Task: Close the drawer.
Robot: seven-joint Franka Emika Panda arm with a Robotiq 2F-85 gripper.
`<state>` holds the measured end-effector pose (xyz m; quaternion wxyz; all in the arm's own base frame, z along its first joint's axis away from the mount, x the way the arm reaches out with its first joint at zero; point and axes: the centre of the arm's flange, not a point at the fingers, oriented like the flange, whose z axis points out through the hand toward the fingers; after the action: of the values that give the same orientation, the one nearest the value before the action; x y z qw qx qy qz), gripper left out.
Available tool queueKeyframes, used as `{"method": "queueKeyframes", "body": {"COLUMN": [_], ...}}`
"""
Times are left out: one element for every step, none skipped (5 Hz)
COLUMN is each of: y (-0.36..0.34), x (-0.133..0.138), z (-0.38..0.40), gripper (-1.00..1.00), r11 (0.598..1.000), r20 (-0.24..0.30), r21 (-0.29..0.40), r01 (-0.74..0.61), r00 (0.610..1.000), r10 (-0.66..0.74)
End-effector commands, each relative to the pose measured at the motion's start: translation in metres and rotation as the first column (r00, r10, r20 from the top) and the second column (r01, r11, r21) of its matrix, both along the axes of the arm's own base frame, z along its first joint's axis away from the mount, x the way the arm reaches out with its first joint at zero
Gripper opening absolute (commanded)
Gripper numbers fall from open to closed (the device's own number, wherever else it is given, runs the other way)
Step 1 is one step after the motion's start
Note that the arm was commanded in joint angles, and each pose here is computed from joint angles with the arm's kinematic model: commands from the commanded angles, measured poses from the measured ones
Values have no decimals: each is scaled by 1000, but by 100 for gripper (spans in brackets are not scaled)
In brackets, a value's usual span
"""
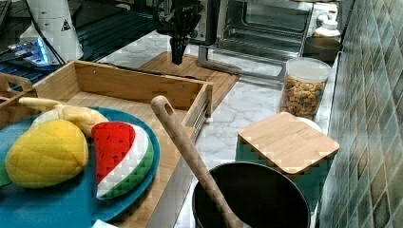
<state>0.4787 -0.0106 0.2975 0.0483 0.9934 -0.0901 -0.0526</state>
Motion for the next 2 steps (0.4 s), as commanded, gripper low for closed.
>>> {"method": "queueKeyframes", "body": {"y": [11,9], "x": [-15,-27], "z": [-8,-14], "gripper": [-100,-100], "r11": [988,982], "r20": [7,18], "r21": [-65,-84], "r01": [-140,-168], "r00": [990,985], "r10": [140,170]}}
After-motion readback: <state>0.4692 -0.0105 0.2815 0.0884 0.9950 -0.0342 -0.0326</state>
